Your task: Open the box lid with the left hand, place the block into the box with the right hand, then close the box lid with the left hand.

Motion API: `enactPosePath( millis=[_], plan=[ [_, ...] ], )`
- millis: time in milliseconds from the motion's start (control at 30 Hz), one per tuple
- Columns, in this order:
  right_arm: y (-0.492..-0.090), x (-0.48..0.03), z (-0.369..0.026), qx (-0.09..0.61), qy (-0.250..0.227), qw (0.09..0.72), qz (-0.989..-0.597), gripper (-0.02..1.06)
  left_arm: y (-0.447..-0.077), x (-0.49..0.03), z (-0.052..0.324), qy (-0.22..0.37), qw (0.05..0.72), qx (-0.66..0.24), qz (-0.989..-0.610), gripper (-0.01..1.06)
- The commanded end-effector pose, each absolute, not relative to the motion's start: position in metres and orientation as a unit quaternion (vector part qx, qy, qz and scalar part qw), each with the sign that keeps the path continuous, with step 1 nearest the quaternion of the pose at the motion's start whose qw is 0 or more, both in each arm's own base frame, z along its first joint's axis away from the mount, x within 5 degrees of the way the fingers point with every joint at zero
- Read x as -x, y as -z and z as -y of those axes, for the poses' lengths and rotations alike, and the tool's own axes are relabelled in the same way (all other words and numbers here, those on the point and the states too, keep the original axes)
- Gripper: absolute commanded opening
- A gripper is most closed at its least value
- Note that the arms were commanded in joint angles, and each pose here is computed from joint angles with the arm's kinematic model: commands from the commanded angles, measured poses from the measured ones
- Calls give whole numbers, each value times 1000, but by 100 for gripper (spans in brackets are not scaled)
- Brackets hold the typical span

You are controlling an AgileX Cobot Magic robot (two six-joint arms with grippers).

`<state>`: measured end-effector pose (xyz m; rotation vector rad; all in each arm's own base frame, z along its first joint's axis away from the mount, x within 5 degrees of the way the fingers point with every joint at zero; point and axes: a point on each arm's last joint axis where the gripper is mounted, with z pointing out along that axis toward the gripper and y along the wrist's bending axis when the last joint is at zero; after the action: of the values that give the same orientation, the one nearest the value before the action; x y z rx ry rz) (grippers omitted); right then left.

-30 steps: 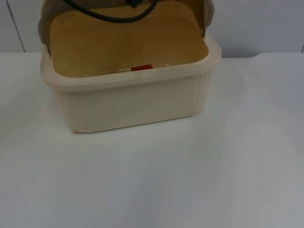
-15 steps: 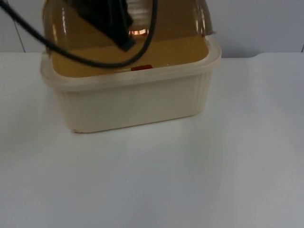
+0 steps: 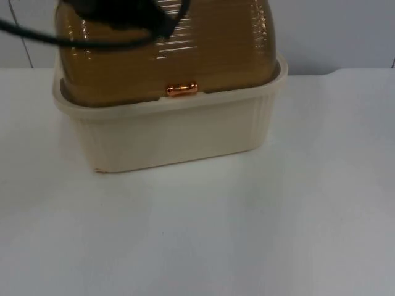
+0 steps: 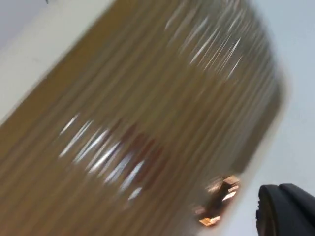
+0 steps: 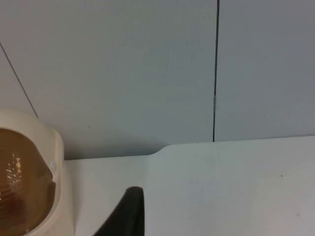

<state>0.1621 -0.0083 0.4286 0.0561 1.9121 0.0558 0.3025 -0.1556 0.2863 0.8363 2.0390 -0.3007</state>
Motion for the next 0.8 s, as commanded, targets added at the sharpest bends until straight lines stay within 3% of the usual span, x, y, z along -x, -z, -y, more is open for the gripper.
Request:
enactPosePath(
  millis=[0, 233, 433, 567, 600, 767],
  plan=[
    [-429, -160, 7, -22, -27, 579, -814, 105, -297, -292, 157, 166, 442, -300, -829, 0],
    [-430, -158, 6, -22, -29, 583, -812, 105, -287, -276, 135, 163, 452, -228, -847, 0],
    [-431, -154, 6, -21, -30, 586, -810, 105, -267, -248, 85, 123, 433, -168, -877, 0],
    [-433, -151, 5, -21, -31, 589, -808, 105, -290, -237, 26, 61, 473, -76, -876, 0],
    [-433, -151, 5, -21, -31, 589, -808, 105, -290, -237, 26, 61, 473, -76, -876, 0],
    [-433, -151, 5, -21, -32, 589, -807, 105, -326, -209, -17, 18, 546, 18, -838, 0]
  ],
)
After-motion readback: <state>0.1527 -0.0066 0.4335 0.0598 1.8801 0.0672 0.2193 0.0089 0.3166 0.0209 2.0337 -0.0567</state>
